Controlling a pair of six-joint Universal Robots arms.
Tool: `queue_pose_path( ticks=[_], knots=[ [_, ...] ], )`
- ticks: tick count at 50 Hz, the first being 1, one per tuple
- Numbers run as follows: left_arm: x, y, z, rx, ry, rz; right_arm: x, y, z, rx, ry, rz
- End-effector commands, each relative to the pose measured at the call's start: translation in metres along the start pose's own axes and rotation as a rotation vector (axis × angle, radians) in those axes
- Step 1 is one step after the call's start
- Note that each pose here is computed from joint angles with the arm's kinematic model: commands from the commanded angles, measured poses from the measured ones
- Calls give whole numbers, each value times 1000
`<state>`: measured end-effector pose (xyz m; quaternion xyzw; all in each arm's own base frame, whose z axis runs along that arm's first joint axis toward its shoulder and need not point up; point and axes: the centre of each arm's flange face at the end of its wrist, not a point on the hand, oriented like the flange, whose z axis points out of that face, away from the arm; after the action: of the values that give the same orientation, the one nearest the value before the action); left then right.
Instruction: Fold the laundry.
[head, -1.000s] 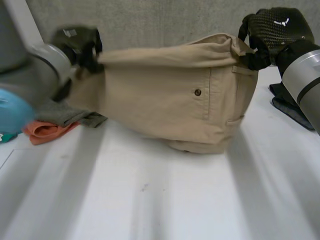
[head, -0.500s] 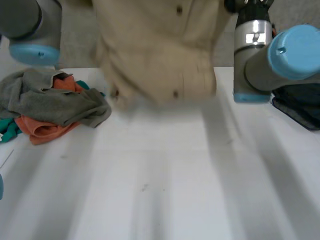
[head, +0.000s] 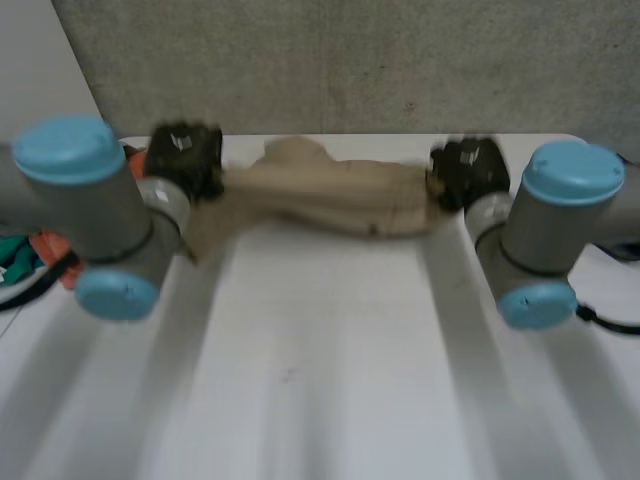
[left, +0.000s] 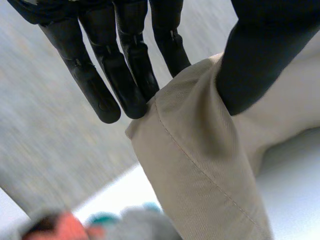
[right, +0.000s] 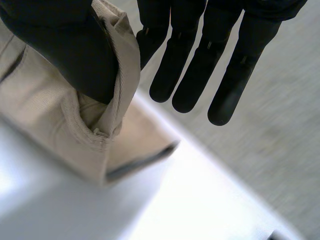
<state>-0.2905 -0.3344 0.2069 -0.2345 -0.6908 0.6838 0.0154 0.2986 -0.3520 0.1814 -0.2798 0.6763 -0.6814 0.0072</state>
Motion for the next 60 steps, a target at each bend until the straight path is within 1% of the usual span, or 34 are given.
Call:
queue_pose_path(
  ticks=[1,4,7,14,20,24,25,28,33,37,40,47,53,58,60],
  knots=[
    [25,35,-33,-157,90,100,-9,32,-31,-185,-126,-63],
    [23,30,-41,-178,98,125,-1,22,-38,-192,-113,-55],
    [16,14,-57,-201,110,146,17,2,-49,-194,-78,-28],
    [0,-5,-75,-199,86,135,31,-17,-72,-218,-83,14],
    [-14,-2,-74,-217,60,118,24,-16,-87,-258,-151,14],
    [-21,10,-70,-258,80,90,14,-9,-94,-280,-199,-5],
    [-22,17,-69,-285,101,74,11,-4,-97,-291,-212,-16],
    [-22,28,-64,-316,140,42,5,3,-96,-296,-223,-23],
    [-18,45,-49,-337,223,-42,-8,21,-88,-254,-218,-28],
    [-14,54,-38,-349,232,-72,-13,32,-79,-225,-194,-25],
    [-9,57,-32,-350,233,-71,-17,38,-73,-213,-175,-14],
    [1,65,-16,-350,217,-34,-25,50,-64,-208,-158,4],
    [0,65,-9,-348,159,14,-26,54,-60,-192,-150,16],
    [-7,44,-16,-313,125,27,-25,45,-64,-147,-141,13],
    [-14,25,-25,-280,113,20,-14,22,-68,-70,-109,6]
  ],
)
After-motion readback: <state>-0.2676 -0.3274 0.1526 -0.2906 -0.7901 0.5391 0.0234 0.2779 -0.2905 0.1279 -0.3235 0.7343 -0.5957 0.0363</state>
